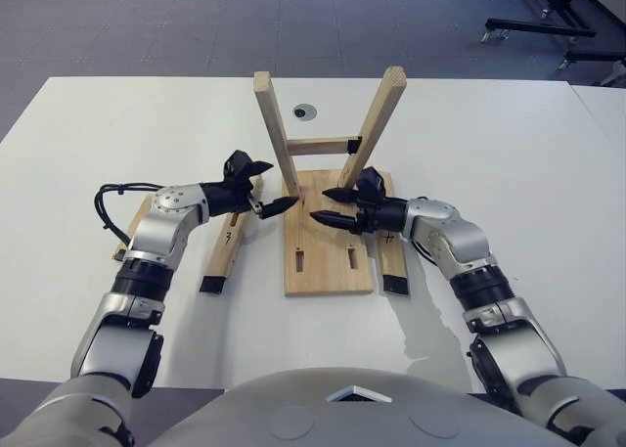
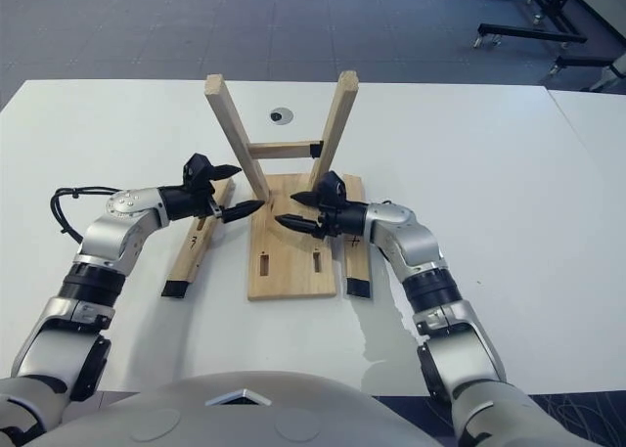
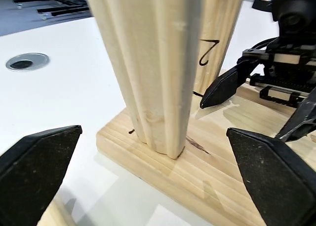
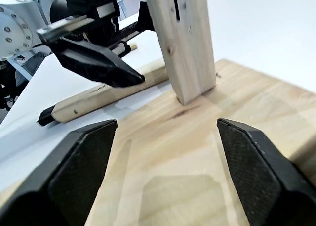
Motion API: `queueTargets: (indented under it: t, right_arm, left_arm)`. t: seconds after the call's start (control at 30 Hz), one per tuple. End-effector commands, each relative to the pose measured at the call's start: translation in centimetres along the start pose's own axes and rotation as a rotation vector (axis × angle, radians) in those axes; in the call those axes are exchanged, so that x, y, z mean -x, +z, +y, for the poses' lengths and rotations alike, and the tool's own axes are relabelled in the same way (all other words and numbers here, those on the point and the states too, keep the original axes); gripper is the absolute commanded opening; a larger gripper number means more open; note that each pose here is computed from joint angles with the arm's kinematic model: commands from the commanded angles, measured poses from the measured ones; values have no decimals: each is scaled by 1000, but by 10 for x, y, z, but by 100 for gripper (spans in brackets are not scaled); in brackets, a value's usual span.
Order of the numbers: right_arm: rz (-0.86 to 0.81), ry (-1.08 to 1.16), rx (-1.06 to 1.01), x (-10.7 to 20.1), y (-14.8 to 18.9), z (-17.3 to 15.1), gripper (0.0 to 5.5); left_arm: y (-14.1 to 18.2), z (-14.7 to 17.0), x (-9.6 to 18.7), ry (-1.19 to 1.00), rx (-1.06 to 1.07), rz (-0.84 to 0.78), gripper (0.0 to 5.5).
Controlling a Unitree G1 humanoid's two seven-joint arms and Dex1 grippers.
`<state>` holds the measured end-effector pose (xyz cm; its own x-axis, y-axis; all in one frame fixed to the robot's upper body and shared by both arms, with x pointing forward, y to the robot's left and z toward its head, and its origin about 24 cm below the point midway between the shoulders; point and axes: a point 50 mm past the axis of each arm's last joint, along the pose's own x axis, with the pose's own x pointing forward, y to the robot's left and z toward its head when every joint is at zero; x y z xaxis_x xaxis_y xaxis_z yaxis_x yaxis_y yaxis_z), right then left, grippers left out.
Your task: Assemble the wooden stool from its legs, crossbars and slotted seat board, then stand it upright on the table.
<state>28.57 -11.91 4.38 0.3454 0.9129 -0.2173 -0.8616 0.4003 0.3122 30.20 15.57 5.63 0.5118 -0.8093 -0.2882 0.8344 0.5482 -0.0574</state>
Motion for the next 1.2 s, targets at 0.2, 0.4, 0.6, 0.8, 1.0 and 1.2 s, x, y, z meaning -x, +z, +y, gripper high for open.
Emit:
queueTargets:
  t: [0.2, 0.4, 0.6, 0.8, 1.0, 1.2]
  right_arm:
    - [-66, 28, 43, 5, 18, -1, 374]
    - [-110, 47, 49, 17, 26, 8, 374]
    - [-131, 62, 47, 32, 33, 15, 374]
    - [-152, 45, 66, 46, 44, 13, 374]
    - [-306, -21, 7, 70, 50, 30, 374]
    - [-448, -314, -122, 91, 43, 42, 374]
  left_arm:
    - [3, 14, -1, 61, -52, -8, 539]
    - [9, 29, -1, 200, -124, -20, 539]
    - [13, 30, -2, 267, -135, -90, 539]
    - [29, 17, 17, 267, -154, -212, 539]
    - [49, 3, 109, 592, -227, -264, 539]
    - [-37, 1, 193, 1022, 49, 124, 539]
